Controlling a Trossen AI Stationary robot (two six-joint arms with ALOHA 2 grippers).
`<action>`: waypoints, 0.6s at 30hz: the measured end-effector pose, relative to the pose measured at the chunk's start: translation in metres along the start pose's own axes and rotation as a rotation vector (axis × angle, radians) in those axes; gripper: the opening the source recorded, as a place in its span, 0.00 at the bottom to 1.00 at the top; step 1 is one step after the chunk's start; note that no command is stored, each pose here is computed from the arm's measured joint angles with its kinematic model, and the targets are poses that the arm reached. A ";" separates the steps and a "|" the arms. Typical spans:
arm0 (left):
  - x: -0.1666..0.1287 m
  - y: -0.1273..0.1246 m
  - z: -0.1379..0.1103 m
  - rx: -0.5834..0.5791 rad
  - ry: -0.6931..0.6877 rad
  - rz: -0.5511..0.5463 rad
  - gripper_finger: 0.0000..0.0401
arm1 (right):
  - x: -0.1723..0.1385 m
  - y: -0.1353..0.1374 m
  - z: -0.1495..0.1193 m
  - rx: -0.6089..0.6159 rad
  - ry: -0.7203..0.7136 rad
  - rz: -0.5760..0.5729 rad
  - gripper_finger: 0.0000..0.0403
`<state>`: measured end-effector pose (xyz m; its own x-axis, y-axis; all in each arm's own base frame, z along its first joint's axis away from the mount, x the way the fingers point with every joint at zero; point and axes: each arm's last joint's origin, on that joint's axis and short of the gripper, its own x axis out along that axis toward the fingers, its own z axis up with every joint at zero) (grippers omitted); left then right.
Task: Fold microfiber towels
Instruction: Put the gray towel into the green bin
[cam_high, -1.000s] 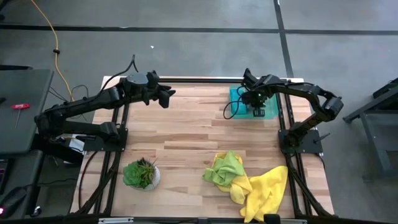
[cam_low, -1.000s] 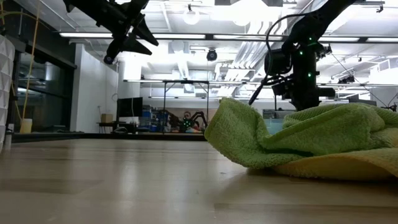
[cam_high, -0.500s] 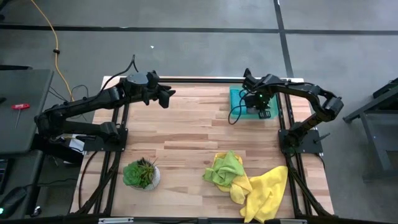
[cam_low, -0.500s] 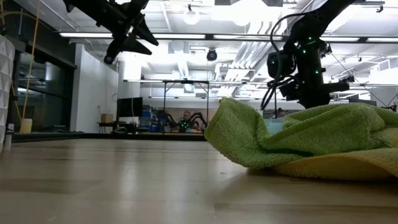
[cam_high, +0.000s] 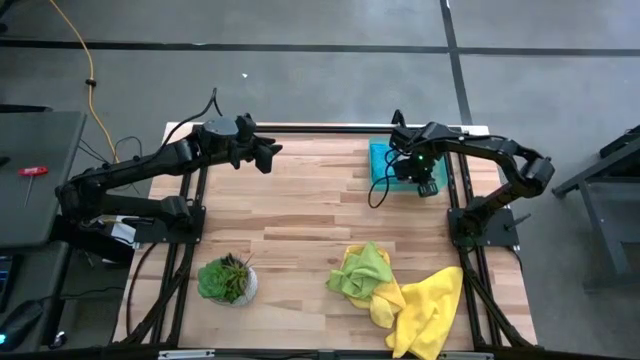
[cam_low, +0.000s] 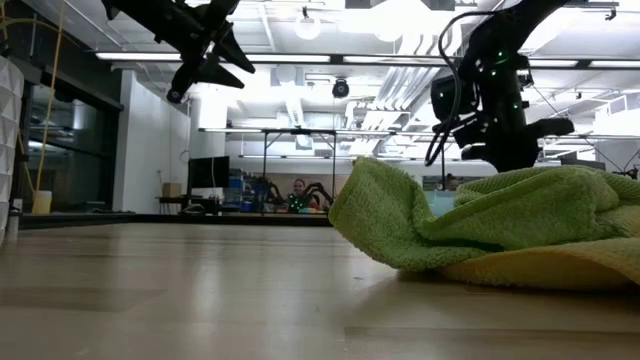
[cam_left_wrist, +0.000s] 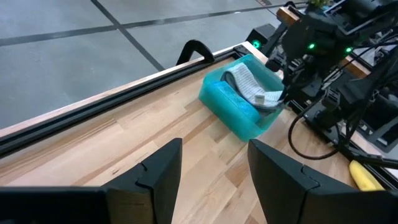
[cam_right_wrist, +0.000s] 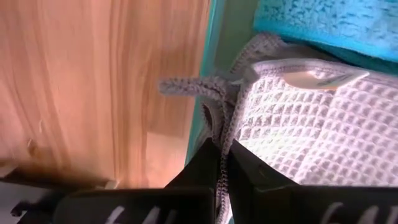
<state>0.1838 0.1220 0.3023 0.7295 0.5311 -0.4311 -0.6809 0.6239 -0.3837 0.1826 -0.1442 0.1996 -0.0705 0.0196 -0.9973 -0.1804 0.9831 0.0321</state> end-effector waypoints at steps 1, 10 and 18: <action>0.000 0.000 0.000 0.000 0.000 0.000 0.44 | -0.003 0.001 -0.001 0.000 -0.012 -0.011 0.00; 0.000 0.000 0.000 0.008 0.000 0.000 0.44 | -0.010 -0.005 0.002 0.044 -0.075 -0.129 0.03; 0.000 0.000 0.000 0.008 0.006 -0.012 0.44 | -0.010 -0.004 0.000 0.076 -0.049 -0.128 0.09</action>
<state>0.1840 0.1217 0.3022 0.7373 0.5197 -0.4316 -0.6714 0.6346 -0.3827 0.1841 -0.1481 0.2090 -0.0038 -0.0997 -0.9950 -0.1102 0.9890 -0.0986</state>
